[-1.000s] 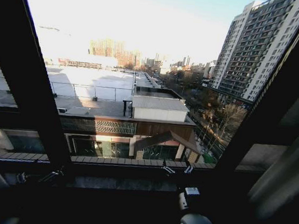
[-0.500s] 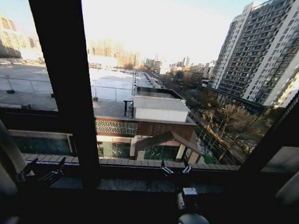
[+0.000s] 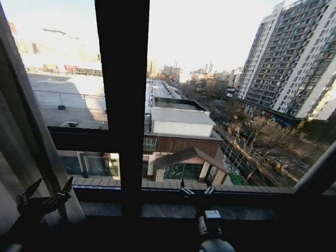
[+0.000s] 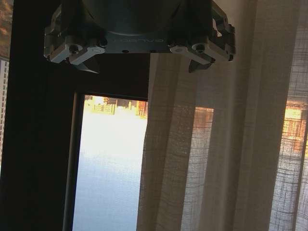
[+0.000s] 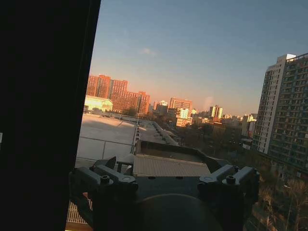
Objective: Open the curtains by pulling them apart, changing their state from closed to fully open.
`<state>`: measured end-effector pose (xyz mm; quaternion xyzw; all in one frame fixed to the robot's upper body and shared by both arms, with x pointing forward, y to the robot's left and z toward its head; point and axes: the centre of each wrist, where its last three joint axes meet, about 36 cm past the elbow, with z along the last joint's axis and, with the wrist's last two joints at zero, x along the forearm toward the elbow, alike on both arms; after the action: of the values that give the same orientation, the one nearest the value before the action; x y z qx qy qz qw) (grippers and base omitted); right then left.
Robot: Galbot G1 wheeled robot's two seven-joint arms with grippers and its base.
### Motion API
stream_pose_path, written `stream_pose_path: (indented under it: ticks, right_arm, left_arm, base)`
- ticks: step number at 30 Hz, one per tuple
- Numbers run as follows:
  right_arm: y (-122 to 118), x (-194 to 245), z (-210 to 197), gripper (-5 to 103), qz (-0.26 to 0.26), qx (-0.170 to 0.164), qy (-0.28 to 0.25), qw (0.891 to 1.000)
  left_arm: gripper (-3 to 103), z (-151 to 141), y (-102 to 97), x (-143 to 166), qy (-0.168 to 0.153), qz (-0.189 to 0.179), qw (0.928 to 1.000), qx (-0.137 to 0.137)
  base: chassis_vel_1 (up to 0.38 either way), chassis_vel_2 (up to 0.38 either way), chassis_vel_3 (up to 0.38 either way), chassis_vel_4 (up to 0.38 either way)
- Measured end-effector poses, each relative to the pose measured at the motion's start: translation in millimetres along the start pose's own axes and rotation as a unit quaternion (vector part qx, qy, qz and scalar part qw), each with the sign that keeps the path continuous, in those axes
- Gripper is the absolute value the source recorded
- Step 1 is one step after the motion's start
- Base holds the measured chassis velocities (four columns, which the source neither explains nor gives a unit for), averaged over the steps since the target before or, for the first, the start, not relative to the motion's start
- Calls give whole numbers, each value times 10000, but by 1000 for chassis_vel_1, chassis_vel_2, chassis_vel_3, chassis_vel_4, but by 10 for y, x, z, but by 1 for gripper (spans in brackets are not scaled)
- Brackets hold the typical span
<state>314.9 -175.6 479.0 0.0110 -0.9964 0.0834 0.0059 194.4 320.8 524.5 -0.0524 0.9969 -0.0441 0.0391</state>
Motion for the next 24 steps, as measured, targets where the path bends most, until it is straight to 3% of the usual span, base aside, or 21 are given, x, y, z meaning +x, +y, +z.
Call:
stream_pose_path:
  ticks: [12, 18, 24]
  right_arm:
    - [21, -36, 23, 100, 28, -86, -115, 9999]
    - [32, -35, 16, 100, 18, -96, -136, 9999]
    - [62, -27, 17, 100, -27, -99, -153, 9998]
  left_arm:
    - [100, -34, 7, -55, 16, 116, 9999, -93]
    - [100, -10, -13, -183, 216, 422, 9989, 17]
    - [100, 5, -42, -395, 317, 713, 9969, -103]
  base:
    - [308, 307, -301, -321]
    - [31, 42, -28, -54]
    - [-47, -47, 40, 56]
